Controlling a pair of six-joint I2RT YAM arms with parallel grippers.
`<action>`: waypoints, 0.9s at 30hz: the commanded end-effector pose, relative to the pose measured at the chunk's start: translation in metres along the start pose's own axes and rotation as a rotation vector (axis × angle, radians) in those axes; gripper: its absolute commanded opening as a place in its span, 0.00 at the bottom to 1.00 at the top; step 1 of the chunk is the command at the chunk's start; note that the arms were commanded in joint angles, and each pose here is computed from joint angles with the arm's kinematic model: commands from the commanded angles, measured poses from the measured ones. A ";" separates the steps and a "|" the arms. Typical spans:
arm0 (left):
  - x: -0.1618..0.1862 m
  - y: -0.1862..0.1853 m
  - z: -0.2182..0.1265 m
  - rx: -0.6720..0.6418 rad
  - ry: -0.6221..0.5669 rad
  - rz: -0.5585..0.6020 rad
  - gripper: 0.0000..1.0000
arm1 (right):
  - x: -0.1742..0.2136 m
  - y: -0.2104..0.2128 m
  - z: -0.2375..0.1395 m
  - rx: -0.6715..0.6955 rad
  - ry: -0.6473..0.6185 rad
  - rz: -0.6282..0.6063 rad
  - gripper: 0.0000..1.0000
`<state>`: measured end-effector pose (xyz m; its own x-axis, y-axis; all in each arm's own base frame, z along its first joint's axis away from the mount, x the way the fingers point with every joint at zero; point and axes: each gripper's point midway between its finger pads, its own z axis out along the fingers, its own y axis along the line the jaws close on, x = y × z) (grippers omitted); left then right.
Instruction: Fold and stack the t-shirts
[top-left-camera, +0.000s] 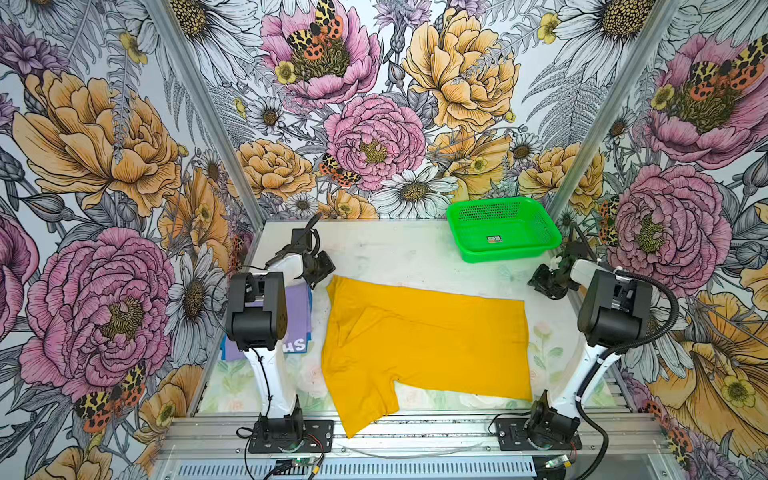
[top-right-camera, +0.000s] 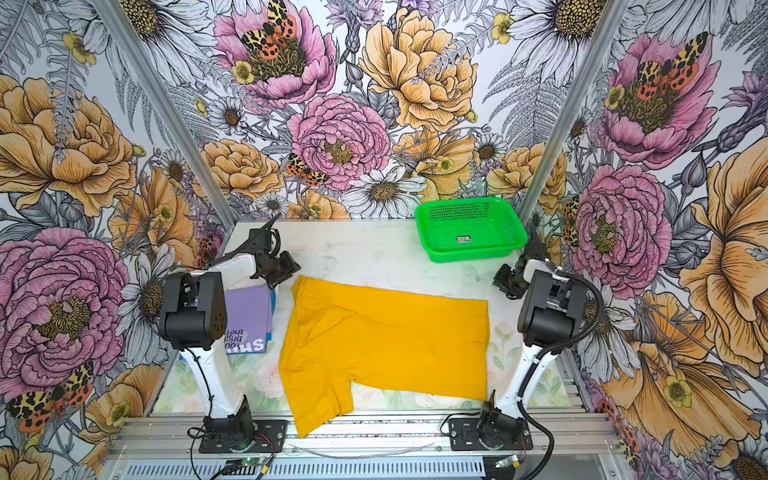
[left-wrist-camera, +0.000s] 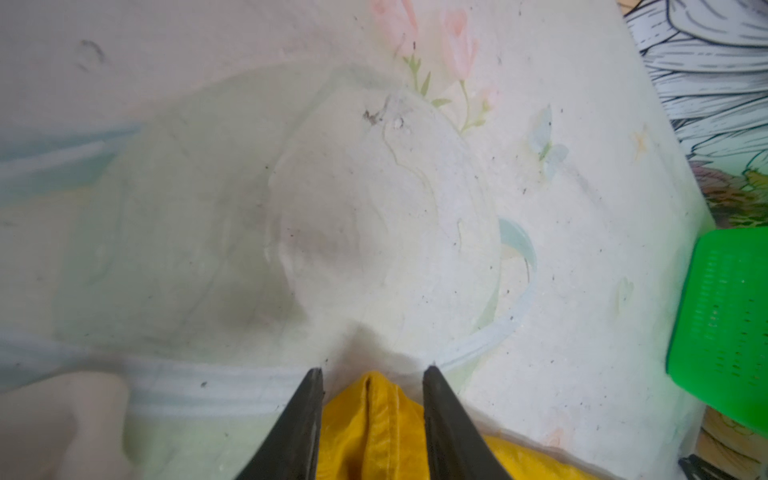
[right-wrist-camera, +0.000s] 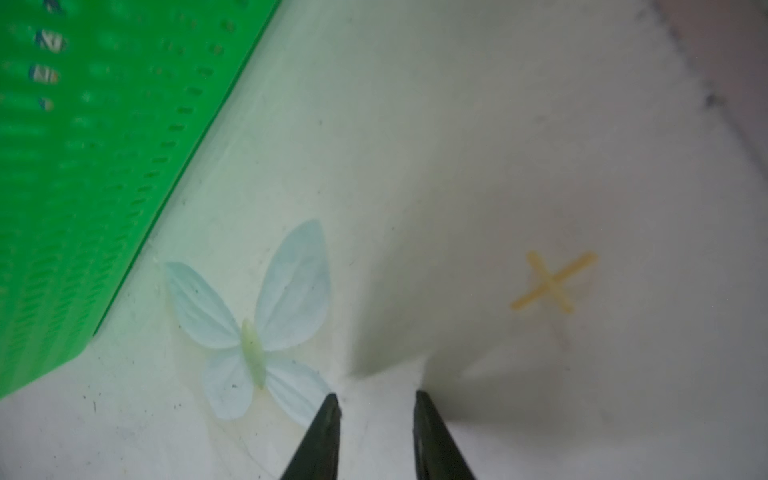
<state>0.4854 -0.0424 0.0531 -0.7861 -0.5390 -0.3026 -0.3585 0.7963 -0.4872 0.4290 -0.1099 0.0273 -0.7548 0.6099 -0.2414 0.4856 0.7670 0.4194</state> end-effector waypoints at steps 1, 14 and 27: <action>-0.007 -0.015 -0.008 0.059 -0.015 0.023 0.60 | 0.036 0.005 -0.002 -0.004 0.075 -0.026 0.44; 0.009 -0.029 -0.011 0.064 0.010 0.065 0.68 | 0.077 -0.005 -0.023 0.093 0.100 -0.063 0.48; 0.033 -0.031 -0.007 0.037 0.048 0.111 0.63 | 0.009 -0.016 -0.024 0.242 -0.051 -0.027 0.00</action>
<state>0.4685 -0.0834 0.0509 -0.8431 -0.4612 -0.2765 -0.2889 0.8221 -0.4906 0.3798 -0.0916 0.0261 -0.8042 0.5586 -0.2030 0.5089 0.8236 0.2504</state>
